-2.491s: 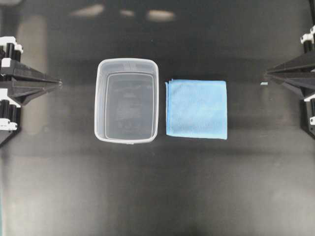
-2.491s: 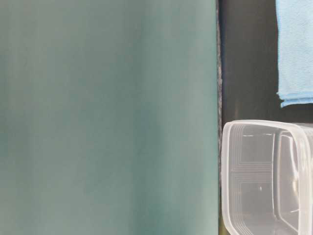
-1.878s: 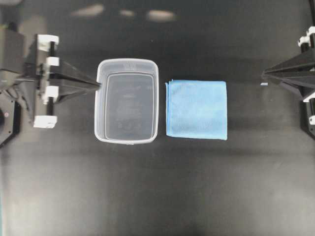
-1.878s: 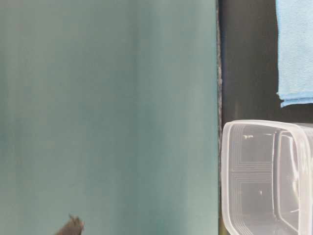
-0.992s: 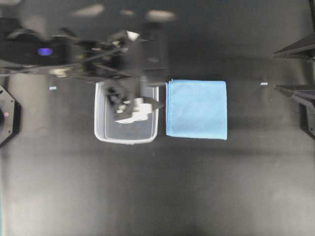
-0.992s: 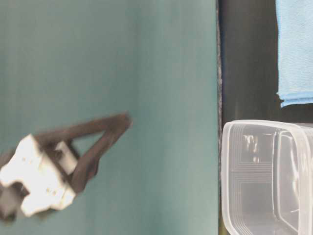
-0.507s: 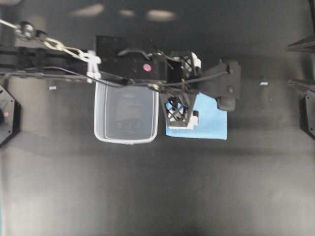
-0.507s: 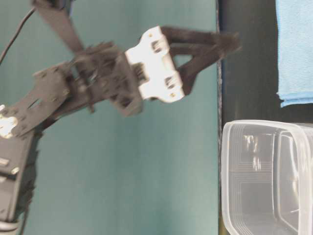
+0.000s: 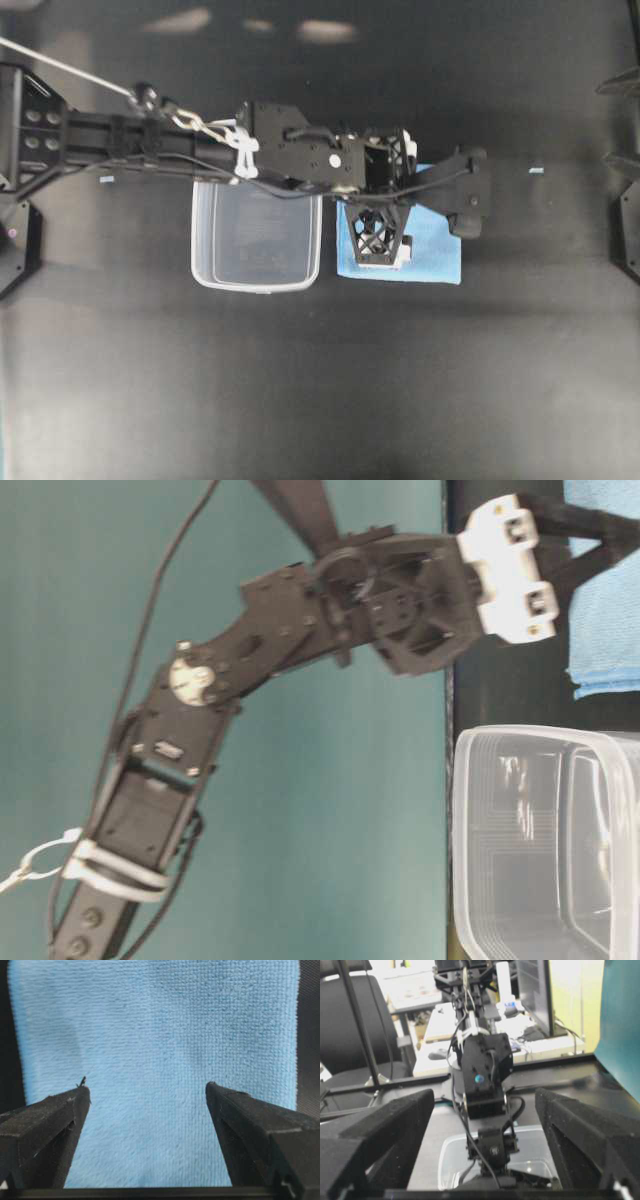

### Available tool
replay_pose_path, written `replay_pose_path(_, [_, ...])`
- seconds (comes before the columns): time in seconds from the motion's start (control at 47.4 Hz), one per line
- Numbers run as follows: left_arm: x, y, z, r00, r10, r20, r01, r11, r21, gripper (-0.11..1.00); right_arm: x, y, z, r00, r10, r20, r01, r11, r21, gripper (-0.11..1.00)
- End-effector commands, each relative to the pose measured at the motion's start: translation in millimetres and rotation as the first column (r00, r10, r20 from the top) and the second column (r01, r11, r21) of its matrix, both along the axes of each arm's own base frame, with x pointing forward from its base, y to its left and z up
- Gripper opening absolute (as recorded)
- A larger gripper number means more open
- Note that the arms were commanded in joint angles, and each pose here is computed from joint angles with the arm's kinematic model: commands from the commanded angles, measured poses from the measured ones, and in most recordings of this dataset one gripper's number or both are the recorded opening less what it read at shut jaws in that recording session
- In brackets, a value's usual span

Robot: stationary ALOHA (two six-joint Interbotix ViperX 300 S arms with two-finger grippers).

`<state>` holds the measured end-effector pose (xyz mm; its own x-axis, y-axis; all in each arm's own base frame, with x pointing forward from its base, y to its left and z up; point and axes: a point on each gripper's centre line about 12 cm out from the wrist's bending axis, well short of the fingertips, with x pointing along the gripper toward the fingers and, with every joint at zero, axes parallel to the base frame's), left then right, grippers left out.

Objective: Place the blue towel into the container with the left arm.

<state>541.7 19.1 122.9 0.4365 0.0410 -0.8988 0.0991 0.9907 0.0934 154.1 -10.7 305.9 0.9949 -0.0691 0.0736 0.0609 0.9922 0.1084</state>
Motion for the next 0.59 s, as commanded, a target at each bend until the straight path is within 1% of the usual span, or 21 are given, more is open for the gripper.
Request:
replay_pose_path(0.0, [2.0,-2.4,-5.5,1.0,-0.003,0.0,0.003,1.0,0.0,0.9,0.9,-0.6,5.6,1.0,-0.003,0.011,0.003,1.0,0.002,0.79])
replay_pose_path(0.106, [0.6,-4.0,-15.1,1.0,-0.002,-0.023,0.002,1.0,-0.003,0.9,1.0,-0.6,5.0,1.0,-0.003,0.006,0.003,1.0,0.003,0.79])
replay_pose_path(0.253, [-1.6,-5.6,-18.6,0.999,-0.004,-0.036,0.004,1.0,-0.002,0.89,1.1,-0.6,2.8,1.0,-0.003,-0.004,0.003,1.0,0.003,0.79])
replay_pose_path(0.359, [-3.3,-7.3,-19.4,0.999,-0.005,-0.041,0.005,1.0,-0.003,0.84,1.2,-0.5,1.5,1.0,-0.003,-0.012,0.003,1.0,0.004,0.79])
replay_pose_path(0.401, [-4.6,-8.1,-20.9,0.999,-0.005,-0.047,0.005,1.0,-0.003,0.79,0.9,-0.5,1.7,1.0,-0.003,-0.01,0.003,1.0,0.004,0.79])
replay_pose_path(0.443, [-5.2,-10.7,-20.7,0.999,-0.011,-0.05,0.011,1.0,-0.004,0.72,0.9,-0.5,1.7,1.0,-0.003,-0.01,0.003,1.0,0.004,0.79])
replay_pose_path(0.57, [-7.7,-17.1,-20.6,0.997,-0.031,-0.075,0.031,1.0,0.001,0.39,1.1,-0.5,-0.6,1.0,-0.003,-0.023,0.003,1.0,0.005,0.79])
